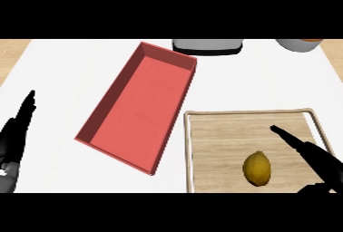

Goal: Pick the lemon from the tray and place it in the cardboard box

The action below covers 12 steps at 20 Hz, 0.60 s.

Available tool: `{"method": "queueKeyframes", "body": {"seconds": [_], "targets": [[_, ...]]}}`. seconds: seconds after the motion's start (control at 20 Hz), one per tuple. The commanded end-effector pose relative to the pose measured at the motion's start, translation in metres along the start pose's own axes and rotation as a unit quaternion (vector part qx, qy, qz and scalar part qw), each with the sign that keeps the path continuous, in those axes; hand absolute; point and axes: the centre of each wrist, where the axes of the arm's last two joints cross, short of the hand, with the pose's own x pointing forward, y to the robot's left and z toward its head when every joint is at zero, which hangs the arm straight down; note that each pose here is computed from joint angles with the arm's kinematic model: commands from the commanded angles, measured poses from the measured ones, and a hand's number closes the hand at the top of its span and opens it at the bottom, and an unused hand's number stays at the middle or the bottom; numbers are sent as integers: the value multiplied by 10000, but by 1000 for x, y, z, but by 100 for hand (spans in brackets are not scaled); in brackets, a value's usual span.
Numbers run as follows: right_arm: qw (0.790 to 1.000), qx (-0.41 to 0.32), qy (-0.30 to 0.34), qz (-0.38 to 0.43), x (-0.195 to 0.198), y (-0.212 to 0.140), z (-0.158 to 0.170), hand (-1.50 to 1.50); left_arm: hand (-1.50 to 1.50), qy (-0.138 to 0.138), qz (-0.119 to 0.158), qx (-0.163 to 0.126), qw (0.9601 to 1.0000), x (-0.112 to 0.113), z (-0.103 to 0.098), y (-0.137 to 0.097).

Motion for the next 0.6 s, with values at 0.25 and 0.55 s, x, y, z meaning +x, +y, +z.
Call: {"method": "queueKeyframes", "body": {"seconds": [0.25,0.55], "targets": [[9997,222,8,90,9,2,0,-150,0,-47,14,59,10000,5,5,-8],[9989,188,-394,-183,35,29,-19,-150,0,-52,-57,24,10000,2,-14,-5]]}}
